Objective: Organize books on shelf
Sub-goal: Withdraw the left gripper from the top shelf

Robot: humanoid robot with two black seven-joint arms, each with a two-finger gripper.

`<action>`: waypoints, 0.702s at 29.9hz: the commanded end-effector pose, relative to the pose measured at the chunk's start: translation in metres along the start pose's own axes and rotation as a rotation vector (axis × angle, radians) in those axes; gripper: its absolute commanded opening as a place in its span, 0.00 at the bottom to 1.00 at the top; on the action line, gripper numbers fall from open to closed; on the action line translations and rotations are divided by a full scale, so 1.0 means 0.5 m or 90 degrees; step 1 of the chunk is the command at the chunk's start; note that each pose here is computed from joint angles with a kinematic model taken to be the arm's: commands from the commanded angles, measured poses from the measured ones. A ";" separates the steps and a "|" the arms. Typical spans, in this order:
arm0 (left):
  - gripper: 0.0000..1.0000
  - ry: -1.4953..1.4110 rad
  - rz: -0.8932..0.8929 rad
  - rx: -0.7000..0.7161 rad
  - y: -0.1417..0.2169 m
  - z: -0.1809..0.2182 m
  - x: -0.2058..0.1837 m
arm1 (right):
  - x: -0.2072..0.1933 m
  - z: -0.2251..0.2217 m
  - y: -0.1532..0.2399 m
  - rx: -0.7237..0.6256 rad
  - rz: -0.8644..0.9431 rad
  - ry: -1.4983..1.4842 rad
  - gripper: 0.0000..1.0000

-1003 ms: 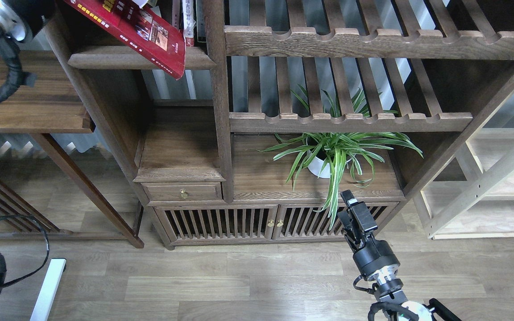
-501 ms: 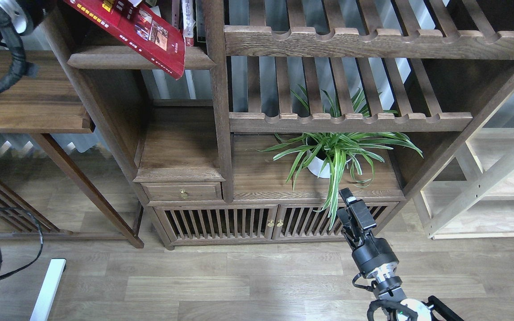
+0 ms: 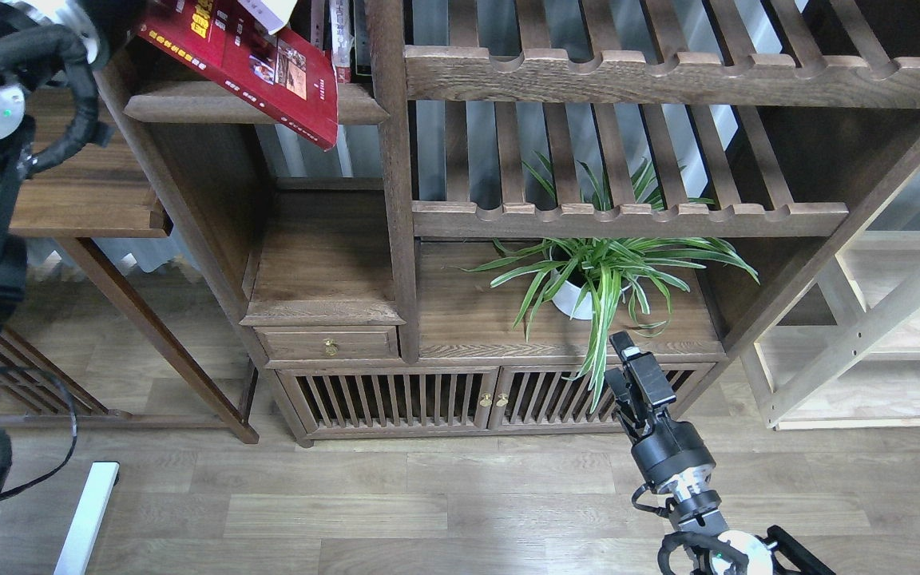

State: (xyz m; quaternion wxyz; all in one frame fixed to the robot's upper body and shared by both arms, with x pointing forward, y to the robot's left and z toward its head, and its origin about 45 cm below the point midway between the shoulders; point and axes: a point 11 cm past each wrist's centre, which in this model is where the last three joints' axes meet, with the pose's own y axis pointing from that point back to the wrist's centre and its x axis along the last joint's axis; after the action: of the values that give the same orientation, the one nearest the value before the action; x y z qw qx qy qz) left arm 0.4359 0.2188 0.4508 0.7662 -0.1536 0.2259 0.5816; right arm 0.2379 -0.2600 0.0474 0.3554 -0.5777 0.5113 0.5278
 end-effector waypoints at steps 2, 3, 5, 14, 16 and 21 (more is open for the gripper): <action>0.03 0.001 0.010 0.000 -0.007 0.001 0.007 | 0.003 -0.003 0.004 0.002 0.003 0.001 1.00; 0.03 0.001 0.012 0.000 -0.008 0.002 0.009 | 0.003 -0.004 0.004 0.004 0.003 0.000 1.00; 0.03 0.005 0.018 -0.001 -0.012 0.005 0.015 | 0.003 -0.007 0.004 0.007 0.004 -0.002 1.00; 0.03 0.027 0.036 -0.005 -0.043 0.003 0.020 | 0.004 -0.016 0.006 0.011 0.006 -0.001 1.00; 0.03 0.035 0.038 -0.005 -0.053 -0.003 0.017 | 0.003 -0.023 0.005 0.017 0.005 0.000 1.00; 0.03 0.047 0.038 0.007 -0.082 -0.031 -0.002 | 0.003 -0.029 0.005 0.023 0.004 -0.002 1.00</action>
State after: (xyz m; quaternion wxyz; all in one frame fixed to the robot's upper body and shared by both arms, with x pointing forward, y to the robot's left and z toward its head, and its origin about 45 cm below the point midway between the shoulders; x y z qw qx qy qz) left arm 0.4684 0.2096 0.4411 0.7400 -0.1670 0.2556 0.5993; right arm 0.2390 -0.2737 0.0490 0.3639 -0.5695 0.5218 0.5205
